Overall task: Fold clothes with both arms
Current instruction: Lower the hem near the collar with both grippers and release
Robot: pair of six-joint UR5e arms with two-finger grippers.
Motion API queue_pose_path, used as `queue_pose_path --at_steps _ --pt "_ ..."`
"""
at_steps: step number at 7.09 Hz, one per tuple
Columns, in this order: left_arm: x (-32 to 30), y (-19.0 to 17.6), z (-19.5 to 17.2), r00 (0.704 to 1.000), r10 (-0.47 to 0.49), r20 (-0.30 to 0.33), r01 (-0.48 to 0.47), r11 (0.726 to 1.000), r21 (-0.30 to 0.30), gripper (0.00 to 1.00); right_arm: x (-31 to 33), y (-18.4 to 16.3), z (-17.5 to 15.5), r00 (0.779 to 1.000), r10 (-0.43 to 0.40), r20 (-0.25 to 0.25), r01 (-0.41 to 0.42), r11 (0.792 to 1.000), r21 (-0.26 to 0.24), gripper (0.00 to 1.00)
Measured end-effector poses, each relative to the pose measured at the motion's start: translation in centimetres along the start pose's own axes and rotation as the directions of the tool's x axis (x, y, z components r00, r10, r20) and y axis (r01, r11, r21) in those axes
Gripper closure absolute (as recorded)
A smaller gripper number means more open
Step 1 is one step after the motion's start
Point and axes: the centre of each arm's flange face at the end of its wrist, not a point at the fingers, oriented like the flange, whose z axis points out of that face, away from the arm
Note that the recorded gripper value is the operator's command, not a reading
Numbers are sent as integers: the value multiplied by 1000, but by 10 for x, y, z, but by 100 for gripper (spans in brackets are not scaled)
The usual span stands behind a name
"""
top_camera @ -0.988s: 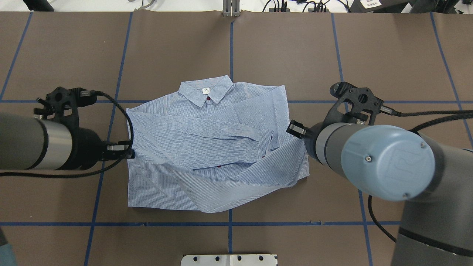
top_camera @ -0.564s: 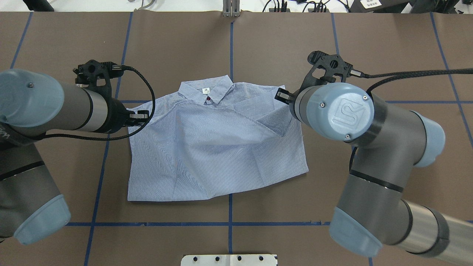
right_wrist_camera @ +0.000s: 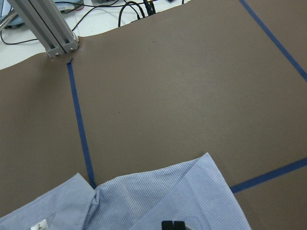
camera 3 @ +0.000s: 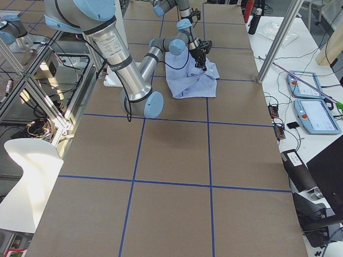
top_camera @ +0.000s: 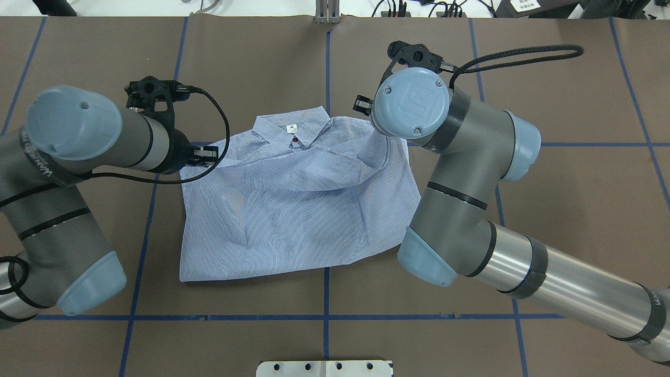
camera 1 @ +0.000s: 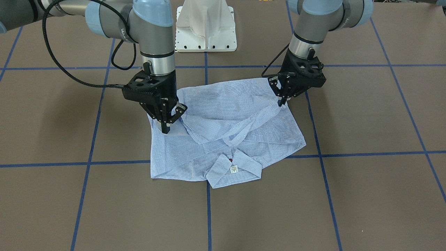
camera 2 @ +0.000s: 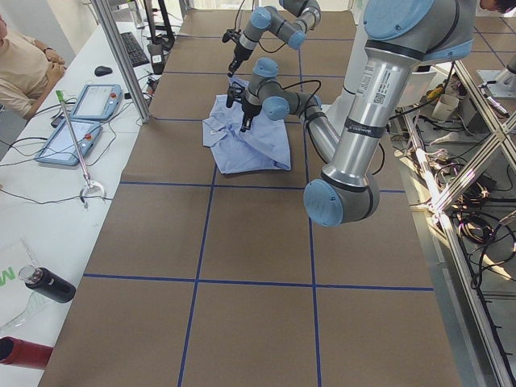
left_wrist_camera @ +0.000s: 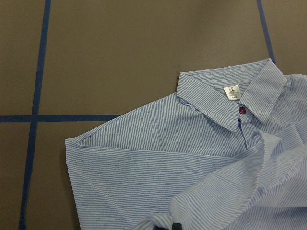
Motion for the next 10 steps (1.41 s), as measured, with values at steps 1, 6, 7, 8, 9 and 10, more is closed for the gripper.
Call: queue_pose_path --at_steps 1,6,7,8,9,10 --pt "-1 -8 9 1000 -2 -8 2 1000 13 100 -8 -14 6 1000 -4 31 4 1000 -4 100" --pt "-15 -45 -11 997 23 -74 -18 997 71 100 -1 -53 40 997 -73 27 73 997 -21 100" --pt "-16 -49 -24 994 30 -106 -24 998 56 100 -6 -59 25 995 -69 70 71 997 -37 100" --pt "-15 -51 -34 991 35 -129 -29 998 53 100 -11 -66 2 990 -62 123 69 996 -52 100" --pt "-14 -52 -39 990 38 -139 -31 998 52 100 -15 -70 -20 984 -56 169 66 996 -56 100" --pt "-14 -52 -40 989 39 -141 -32 998 52 100 -19 -71 -36 979 -50 199 63 996 -56 100"
